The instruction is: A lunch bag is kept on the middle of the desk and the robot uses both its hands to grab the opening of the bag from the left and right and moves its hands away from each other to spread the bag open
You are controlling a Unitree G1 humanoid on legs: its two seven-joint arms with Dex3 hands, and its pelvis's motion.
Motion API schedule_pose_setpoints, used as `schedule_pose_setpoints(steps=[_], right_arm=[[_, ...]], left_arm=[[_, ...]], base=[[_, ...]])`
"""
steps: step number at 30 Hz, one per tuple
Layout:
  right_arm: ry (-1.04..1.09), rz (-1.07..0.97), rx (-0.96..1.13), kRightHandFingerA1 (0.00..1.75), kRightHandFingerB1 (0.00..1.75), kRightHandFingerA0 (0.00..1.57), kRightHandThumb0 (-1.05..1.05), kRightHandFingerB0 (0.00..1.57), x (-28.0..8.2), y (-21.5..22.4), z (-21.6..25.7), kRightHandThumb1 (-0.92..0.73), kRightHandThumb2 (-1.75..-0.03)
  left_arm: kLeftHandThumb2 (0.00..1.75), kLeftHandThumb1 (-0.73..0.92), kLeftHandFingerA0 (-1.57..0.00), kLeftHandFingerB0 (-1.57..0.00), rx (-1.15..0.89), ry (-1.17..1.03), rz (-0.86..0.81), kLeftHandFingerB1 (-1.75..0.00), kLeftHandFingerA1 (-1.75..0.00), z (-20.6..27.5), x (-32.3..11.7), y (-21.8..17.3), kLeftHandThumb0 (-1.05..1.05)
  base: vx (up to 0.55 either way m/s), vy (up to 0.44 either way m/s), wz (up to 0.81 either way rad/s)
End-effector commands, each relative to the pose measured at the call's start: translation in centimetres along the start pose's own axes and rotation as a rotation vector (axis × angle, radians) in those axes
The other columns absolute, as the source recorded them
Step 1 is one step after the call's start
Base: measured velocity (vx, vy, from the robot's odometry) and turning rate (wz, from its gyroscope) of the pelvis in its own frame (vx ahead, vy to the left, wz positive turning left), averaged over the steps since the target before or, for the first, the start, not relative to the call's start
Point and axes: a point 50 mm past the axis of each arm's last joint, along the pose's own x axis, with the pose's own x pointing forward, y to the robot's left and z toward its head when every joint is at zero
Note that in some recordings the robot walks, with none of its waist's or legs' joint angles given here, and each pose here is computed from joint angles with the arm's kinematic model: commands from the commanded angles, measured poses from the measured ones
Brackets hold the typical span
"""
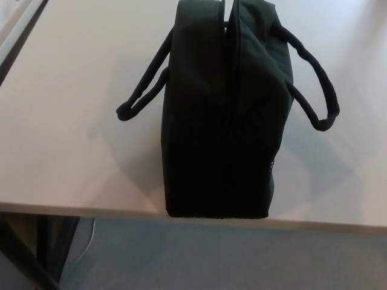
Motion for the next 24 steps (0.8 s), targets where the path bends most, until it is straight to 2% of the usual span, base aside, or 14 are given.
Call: schedule_pose_setpoints(steps=[1, 5, 7, 8, 9, 12, 13, 15, 17, 18, 20, 21, 22, 24], right_arm=[[-0.118, 0.440, -0.233, 0.38, 0.35, 0.29, -0.38, 0.15, 3.8, 1.8, 0.0, -0.45, -0.64], [-0.188, 0.454, -0.279, 0.33, 0.30, 0.40, -0.32, 0.30, 5.2, 2.4, 1.3, -0.51, -0.55], [-0.195, 0.460, -0.282, 0.33, 0.31, 0.40, -0.32, 0.31, 5.5, 2.7, 1.6, -0.51, -0.55], [-0.221, 0.478, -0.303, 0.40, 0.38, 0.37, -0.38, 0.28, 5.9, 3.1, 2.1, -0.45, -0.65], [-0.245, 0.490, -0.320, 0.40, 0.38, 0.37, -0.37, 0.29, 6.1, 3.4, 2.5, -0.47, -0.66], [-0.292, 0.504, -0.324, 0.41, 0.39, 0.39, -0.41, 0.32, 6.3, 4.3, 3.4, -0.43, -0.65], [-0.300, 0.515, -0.321, 0.41, 0.39, 0.38, -0.42, 0.29, 6.3, 4.6, 3.6, -0.44, -0.66], [-0.315, 0.543, -0.329, 0.34, 0.31, 0.41, -0.37, 0.29, 6.2, 5.1, 4.0, -0.53, -0.56], [-0.329, 0.563, -0.344, 0.33, 0.30, 0.39, -0.37, 0.27, 6.1, 5.6, 4.2, -0.54, -0.57], [-0.341, 0.591, -0.357, 0.38, 0.37, 0.27, -0.44, 0.18, 6.0, 6.0, 4.5, -0.50, -0.69], [-0.368, 0.627, -0.367, 0.39, 0.37, 0.28, -0.44, 0.18, 5.6, 6.9, 5.0, -0.50, -0.69], [-0.394, 0.616, -0.353, 0.33, 0.30, 0.37, -0.35, 0.24, 5.2, 7.5, 5.4, -0.60, -0.59], [-0.410, 0.613, -0.369, 0.32, 0.29, 0.36, -0.38, 0.21, 5.1, 7.7, 5.5, -0.62, -0.60], [-0.442, 0.608, -0.389, 0.33, 0.30, 0.37, -0.39, 0.21, 5.0, 8.1, 5.9, -0.60, -0.59]], left_arm=[[0.56, 0.54, -0.31, -0.19, 0.245, -0.198, -0.214, -0.33, -0.30, 0.8, 1.0, -4.4, -0.11], [0.58, 0.61, -0.31, -0.10, 0.277, -0.266, -0.217, -0.31, -0.30, 1.8, 2.0, -5.7, -0.09], [0.58, 0.60, -0.31, -0.09, 0.301, -0.287, -0.200, -0.28, -0.31, 2.0, 2.2, -5.9, -0.09], [0.67, 0.54, -0.25, -0.06, 0.303, -0.301, -0.188, -0.15, -0.36, 2.2, 2.5, -6.1, -0.04], [0.67, 0.53, -0.26, -0.05, 0.304, -0.317, -0.172, -0.14, -0.37, 2.4, 2.8, -6.2, -0.01], [0.66, 0.58, -0.28, -0.07, 0.315, -0.363, -0.098, -0.17, -0.36, 2.9, 3.7, -6.0, 0.03], [0.62, 0.61, -0.30, 0.00, 0.317, -0.368, -0.093, -0.27, -0.32, 2.9, 3.8, -6.0, 0.04], [0.67, 0.58, -0.29, -0.07, 0.314, -0.373, -0.097, -0.17, -0.36, 2.9, 4.0, -5.9, 0.05], [0.64, 0.58, -0.30, -0.07, 0.306, -0.377, -0.096, -0.21, -0.35, 3.0, 4.1, -5.9, 0.06], [0.63, 0.58, -0.30, -0.08, 0.302, -0.383, -0.087, -0.21, -0.34, 3.1, 4.2, -5.9, 0.06], [0.64, 0.58, -0.30, -0.08, 0.288, -0.395, -0.068, -0.22, -0.34, 3.3, 4.4, -5.8, 0.06], [0.60, 0.60, -0.31, -0.08, 0.276, -0.404, -0.056, -0.24, -0.32, 3.5, 4.7, -5.8, 0.04], [0.62, 0.59, -0.29, -0.08, 0.275, -0.409, -0.053, -0.24, -0.33, 3.5, 4.9, -5.7, 0.03], [0.58, 0.58, -0.30, -0.10, 0.269, -0.419, -0.040, -0.31, -0.31, 3.7, 5.3, -5.6, 0.03]], base=[[0.00, 0.000, 0.00], [0.00, 0.000, 0.00], [0.00, 0.000, 0.00], [0.00, 0.000, 0.00], [0.00, 0.000, 0.00], [0.00, 0.000, 0.00], [0.00, 0.000, 0.00], [0.00, 0.000, 0.00], [0.00, 0.000, 0.00], [0.00, 0.000, 0.00], [0.00, 0.000, 0.00], [0.00, 0.000, 0.00], [0.00, 0.000, 0.00], [0.00, 0.000, 0.00]])
